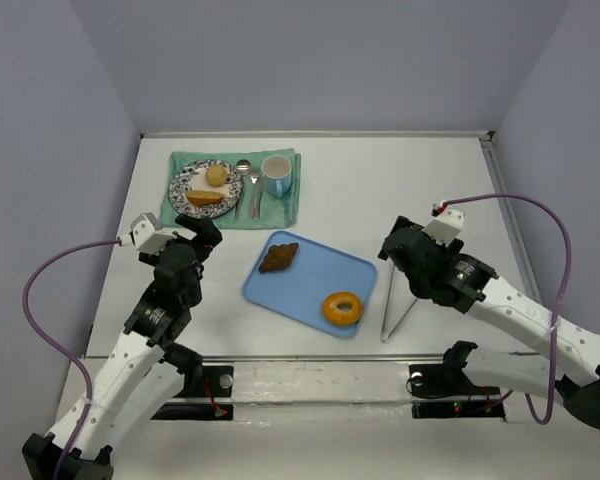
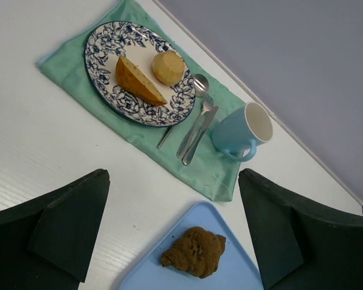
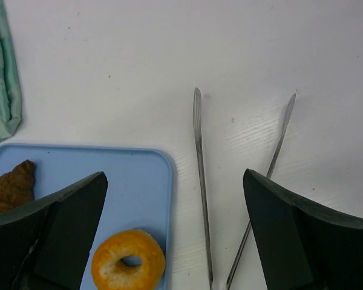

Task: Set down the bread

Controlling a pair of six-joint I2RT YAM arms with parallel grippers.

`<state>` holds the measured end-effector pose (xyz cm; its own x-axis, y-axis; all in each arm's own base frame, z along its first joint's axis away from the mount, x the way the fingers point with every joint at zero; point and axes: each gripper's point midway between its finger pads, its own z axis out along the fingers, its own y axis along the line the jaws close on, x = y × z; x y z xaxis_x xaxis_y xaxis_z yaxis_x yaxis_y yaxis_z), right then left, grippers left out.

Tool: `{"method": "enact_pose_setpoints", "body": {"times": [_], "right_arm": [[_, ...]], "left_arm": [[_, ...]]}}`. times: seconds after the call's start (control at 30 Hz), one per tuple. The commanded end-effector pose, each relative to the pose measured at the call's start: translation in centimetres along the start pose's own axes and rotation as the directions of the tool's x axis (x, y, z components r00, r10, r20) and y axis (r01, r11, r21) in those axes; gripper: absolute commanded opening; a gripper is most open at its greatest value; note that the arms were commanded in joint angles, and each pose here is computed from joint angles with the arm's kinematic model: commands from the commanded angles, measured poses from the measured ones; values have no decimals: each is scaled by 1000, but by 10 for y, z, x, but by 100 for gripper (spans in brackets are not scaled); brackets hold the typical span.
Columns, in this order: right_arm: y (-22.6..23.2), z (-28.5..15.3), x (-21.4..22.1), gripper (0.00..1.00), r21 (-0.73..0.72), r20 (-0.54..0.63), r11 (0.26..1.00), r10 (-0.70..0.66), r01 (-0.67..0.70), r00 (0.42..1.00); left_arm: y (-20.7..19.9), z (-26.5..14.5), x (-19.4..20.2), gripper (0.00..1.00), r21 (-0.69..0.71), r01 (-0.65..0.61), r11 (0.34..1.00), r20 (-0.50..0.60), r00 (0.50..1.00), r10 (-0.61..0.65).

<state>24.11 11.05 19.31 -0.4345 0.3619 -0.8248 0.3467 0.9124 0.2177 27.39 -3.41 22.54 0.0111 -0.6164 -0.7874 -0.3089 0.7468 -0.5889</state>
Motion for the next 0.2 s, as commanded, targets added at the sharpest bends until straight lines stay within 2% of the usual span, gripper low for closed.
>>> {"method": "enact_pose_setpoints", "body": {"times": [0.0, 0.17], "right_arm": [[4, -10, -49, 100, -9, 161, 1000, 22, -21, 987], [-1, -6, -48, 100, 16, 181, 1000, -23, 21, 983]], "left_arm": [[-1, 5, -14, 99, -23, 25, 999, 62, 998, -23], [3, 10, -14, 99, -64, 17, 998, 76, 997, -12]]}}
